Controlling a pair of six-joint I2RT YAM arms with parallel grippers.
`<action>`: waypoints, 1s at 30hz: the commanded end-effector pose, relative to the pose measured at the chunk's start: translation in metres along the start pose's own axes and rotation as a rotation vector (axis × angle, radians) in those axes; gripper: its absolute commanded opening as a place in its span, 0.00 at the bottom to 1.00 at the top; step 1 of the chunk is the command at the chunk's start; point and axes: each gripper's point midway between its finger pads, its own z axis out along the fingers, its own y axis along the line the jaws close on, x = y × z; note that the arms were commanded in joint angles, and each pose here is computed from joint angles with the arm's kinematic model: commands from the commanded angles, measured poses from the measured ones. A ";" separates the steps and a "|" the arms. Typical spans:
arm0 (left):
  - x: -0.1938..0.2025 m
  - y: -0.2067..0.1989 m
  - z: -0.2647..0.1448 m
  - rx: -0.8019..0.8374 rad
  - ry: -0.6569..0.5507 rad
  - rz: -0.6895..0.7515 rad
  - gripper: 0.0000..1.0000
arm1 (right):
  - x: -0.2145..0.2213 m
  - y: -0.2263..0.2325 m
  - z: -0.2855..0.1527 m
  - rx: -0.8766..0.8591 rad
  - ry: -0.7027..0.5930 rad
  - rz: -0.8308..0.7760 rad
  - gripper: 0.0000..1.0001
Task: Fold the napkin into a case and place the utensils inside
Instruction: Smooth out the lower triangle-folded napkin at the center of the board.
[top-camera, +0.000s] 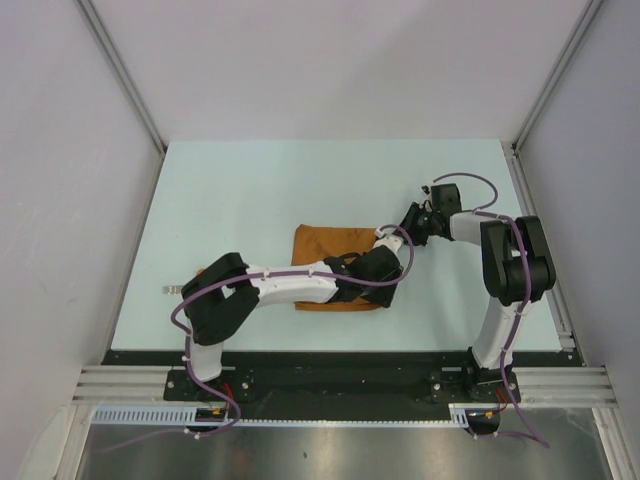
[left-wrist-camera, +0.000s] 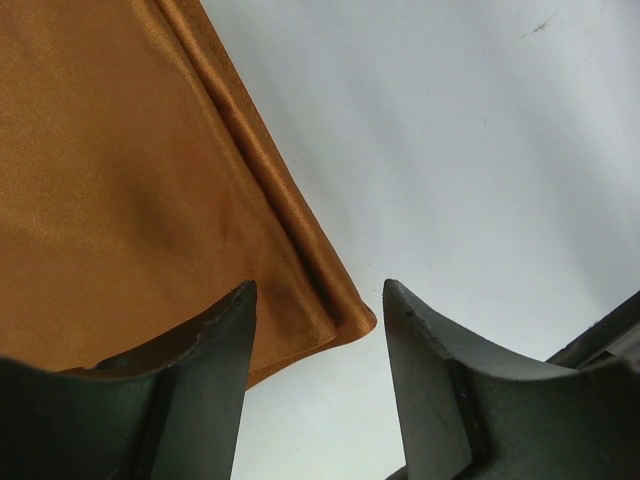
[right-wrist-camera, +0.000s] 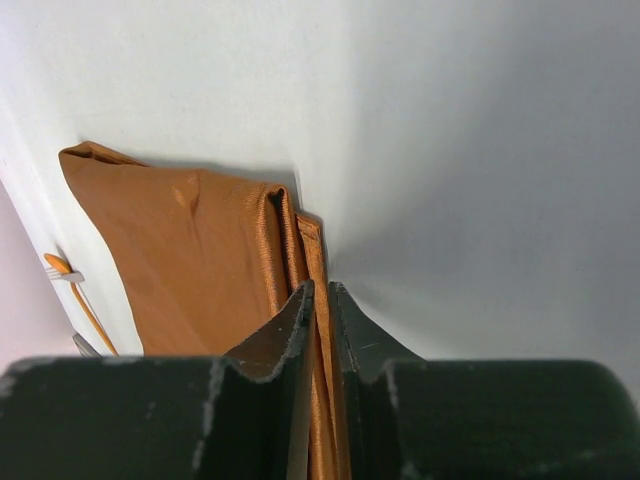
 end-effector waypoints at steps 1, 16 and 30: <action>0.004 -0.009 0.000 0.003 0.009 -0.005 0.61 | -0.011 0.008 0.003 -0.033 -0.023 -0.024 0.15; 0.015 -0.002 0.002 -0.048 0.025 -0.005 0.36 | -0.008 0.010 0.009 -0.052 -0.007 -0.019 0.06; 0.020 -0.003 -0.008 -0.023 0.025 -0.038 0.26 | -0.013 0.017 0.009 -0.057 -0.014 -0.022 0.00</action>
